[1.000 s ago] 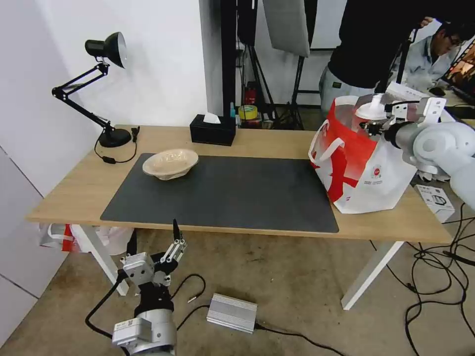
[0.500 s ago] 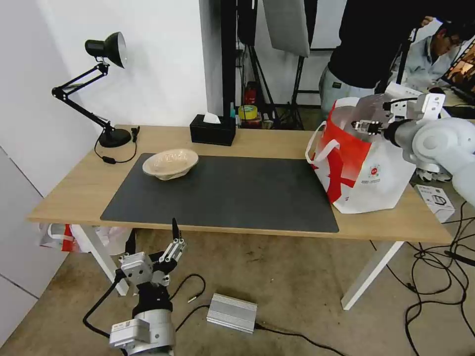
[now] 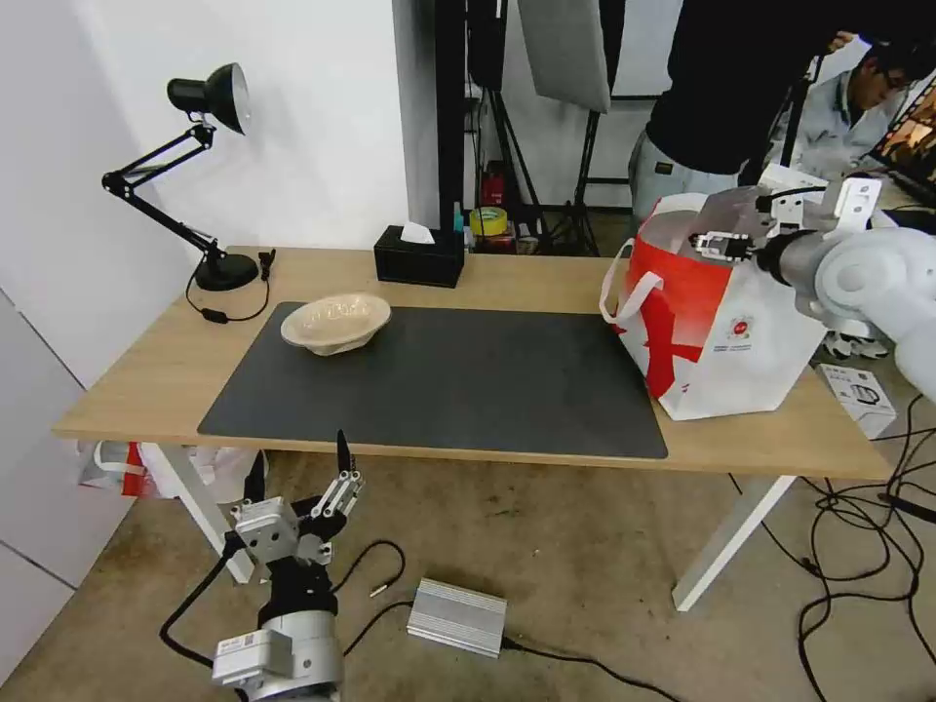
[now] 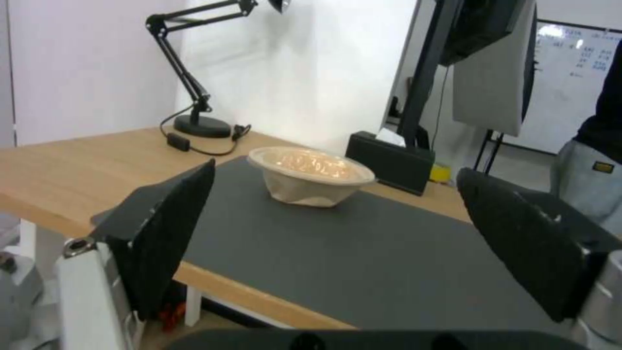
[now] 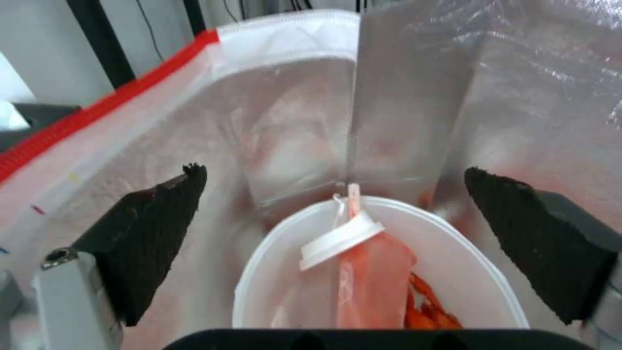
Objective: Pick up the trash from the table and place it into the takeout bag.
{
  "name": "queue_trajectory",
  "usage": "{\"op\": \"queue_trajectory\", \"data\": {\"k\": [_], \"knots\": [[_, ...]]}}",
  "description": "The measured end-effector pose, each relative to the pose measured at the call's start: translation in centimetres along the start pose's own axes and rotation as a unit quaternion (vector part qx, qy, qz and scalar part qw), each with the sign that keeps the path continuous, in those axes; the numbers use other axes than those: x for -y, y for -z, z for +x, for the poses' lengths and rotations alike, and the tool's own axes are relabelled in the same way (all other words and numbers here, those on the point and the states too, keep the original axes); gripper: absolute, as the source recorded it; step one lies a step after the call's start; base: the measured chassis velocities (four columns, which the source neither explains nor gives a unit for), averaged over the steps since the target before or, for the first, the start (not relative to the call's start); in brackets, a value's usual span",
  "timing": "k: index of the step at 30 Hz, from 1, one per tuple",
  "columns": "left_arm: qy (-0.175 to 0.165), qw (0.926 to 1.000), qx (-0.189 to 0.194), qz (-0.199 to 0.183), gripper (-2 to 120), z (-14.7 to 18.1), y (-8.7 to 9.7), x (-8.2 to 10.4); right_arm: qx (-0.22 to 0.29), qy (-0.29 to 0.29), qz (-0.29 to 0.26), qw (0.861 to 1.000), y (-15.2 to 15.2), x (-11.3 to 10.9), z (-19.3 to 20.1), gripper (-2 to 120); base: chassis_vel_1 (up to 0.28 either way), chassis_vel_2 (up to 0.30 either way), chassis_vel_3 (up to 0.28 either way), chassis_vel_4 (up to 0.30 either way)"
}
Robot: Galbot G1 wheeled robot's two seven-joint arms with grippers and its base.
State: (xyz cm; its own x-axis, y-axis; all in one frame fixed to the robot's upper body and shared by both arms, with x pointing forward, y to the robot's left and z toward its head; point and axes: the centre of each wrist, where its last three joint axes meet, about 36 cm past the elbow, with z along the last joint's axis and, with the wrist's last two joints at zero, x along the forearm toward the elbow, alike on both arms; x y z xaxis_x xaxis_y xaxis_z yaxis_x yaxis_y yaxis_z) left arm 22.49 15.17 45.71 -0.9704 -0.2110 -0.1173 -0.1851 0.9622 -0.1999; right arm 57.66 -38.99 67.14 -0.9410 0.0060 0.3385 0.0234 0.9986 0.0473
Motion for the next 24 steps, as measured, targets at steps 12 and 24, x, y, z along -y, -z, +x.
{"op": "queue_trajectory", "data": {"k": [12, 24], "knots": [[0.003, 1.0, 0.002, -0.001, 100, -0.1, 0.1, -0.1, 0.142, 0.034, -0.006, 0.989, -1.7, -2.1, 1.7, 100, 0.0, 0.0, 0.0, 0.0], [0.004, 1.0, 0.003, 0.003, 100, -0.2, 0.3, -0.2, 0.26, 0.037, 0.006, 0.965, -5.6, -5.1, 6.0, 100, 0.0, 0.0, 0.0, 0.0]]}}
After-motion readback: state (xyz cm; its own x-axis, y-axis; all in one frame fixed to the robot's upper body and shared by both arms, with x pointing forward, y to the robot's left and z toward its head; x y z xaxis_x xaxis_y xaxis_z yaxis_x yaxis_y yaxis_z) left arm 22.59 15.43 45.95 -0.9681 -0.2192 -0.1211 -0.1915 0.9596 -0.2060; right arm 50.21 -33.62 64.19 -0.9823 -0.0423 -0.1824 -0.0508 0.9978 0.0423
